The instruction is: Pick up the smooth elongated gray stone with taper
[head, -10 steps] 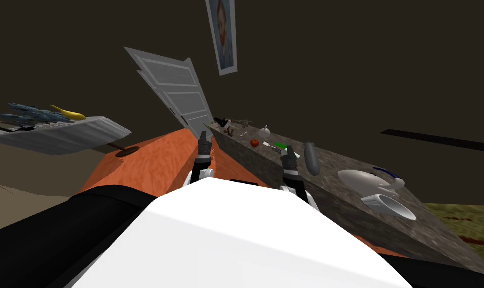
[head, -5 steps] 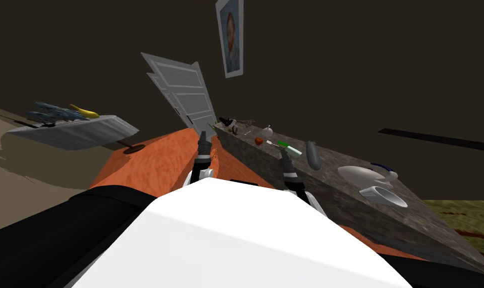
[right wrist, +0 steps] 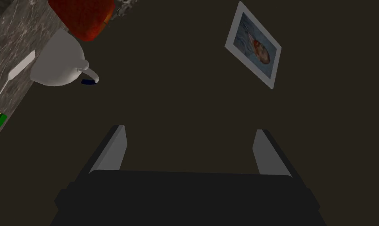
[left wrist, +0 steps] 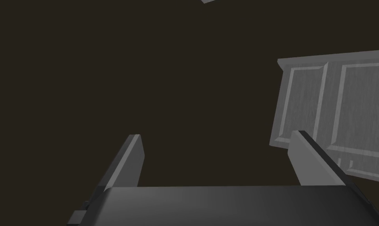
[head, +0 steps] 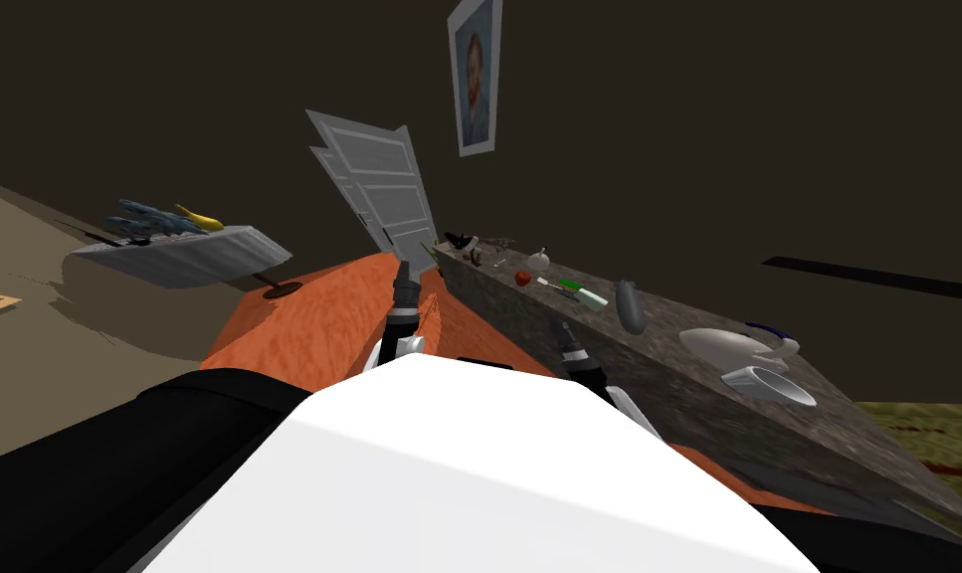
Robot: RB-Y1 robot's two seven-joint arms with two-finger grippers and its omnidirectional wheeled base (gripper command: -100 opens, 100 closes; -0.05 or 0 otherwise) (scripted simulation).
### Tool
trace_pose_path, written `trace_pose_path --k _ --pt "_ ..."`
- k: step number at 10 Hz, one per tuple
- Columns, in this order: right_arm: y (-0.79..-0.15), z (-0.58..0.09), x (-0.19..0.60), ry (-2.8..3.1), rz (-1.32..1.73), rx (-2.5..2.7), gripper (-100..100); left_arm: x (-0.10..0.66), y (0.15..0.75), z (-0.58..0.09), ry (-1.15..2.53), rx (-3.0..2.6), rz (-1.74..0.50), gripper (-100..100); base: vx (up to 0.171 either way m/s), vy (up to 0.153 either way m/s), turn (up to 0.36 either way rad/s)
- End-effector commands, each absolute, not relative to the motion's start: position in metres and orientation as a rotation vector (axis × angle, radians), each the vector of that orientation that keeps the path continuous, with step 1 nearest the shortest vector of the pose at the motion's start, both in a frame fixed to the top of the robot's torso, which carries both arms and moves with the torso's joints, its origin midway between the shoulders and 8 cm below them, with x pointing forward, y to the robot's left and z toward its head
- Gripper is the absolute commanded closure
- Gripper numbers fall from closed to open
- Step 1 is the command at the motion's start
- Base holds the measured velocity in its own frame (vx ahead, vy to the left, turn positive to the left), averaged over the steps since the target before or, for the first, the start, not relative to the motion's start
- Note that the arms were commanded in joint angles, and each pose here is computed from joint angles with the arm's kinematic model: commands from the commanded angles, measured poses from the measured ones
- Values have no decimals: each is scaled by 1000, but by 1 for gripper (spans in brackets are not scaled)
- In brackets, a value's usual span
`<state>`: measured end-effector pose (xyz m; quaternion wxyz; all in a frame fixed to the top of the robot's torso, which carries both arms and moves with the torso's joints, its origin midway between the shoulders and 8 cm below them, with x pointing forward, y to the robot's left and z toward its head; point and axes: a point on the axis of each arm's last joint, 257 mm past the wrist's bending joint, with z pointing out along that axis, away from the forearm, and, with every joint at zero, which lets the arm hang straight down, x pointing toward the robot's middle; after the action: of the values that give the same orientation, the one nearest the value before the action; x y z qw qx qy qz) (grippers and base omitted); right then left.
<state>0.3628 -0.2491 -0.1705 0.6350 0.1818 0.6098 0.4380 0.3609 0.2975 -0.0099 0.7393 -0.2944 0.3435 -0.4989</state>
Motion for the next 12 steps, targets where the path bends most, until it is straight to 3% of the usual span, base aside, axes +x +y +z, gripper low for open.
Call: trace_pose_path --k 1,12 --pt "-249 -181 360 1437 982 378 -100 361 298 -10 754 -646 -1095 0 -54 64 34" --pt "-274 -308 298 1898 778 33 -100 361 298 -10 754 -646 -1094 0 -30 64 78"
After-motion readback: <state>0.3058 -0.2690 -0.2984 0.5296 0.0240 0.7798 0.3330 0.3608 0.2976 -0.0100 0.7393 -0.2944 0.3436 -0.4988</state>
